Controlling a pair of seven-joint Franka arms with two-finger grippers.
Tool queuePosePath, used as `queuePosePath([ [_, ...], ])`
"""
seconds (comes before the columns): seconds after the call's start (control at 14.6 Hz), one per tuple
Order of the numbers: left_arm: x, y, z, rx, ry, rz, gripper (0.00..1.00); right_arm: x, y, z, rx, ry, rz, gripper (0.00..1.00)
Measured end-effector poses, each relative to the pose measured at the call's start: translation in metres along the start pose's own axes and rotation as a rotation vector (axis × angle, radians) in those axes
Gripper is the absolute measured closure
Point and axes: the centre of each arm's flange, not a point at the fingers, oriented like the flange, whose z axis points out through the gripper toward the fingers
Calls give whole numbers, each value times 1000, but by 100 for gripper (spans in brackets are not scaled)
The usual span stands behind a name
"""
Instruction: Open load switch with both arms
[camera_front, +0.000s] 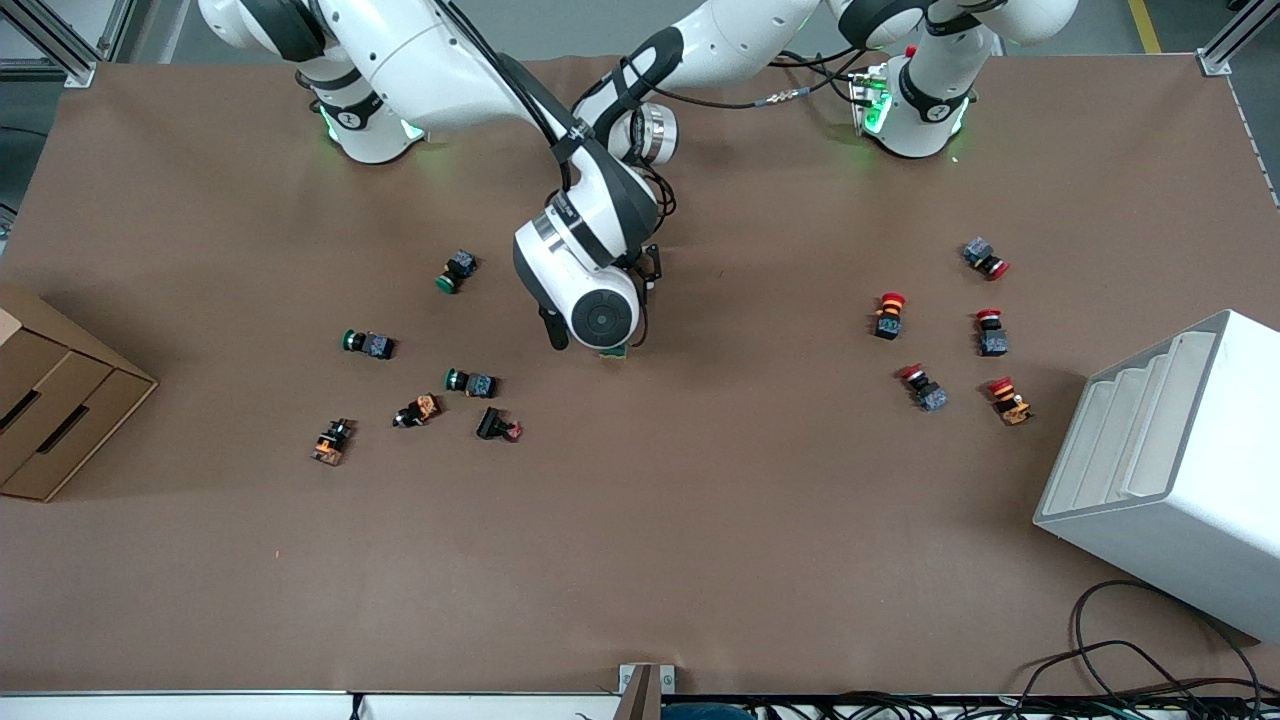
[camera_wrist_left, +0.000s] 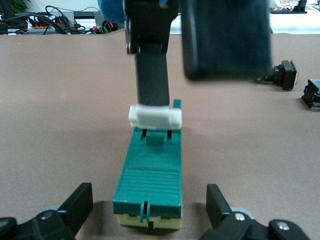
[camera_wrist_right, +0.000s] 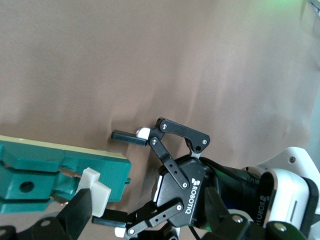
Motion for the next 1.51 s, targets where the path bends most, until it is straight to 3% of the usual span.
queuePosePath([
  [0.62, 0, 0, 0, 0, 0, 0, 0, -2, -7, 15, -9, 9, 1, 0],
  [0.89, 0, 0, 0, 0, 1, -1, 0, 10, -12, -27, 42, -7, -69, 0],
  [1.24, 0, 0, 0, 1, 1, -3, 0, 85, -9, -132, 184, 83, -352, 0],
  [1.51, 0, 0, 0, 1, 2, -3, 0, 195, 13, -212, 270, 89, -627, 0],
])
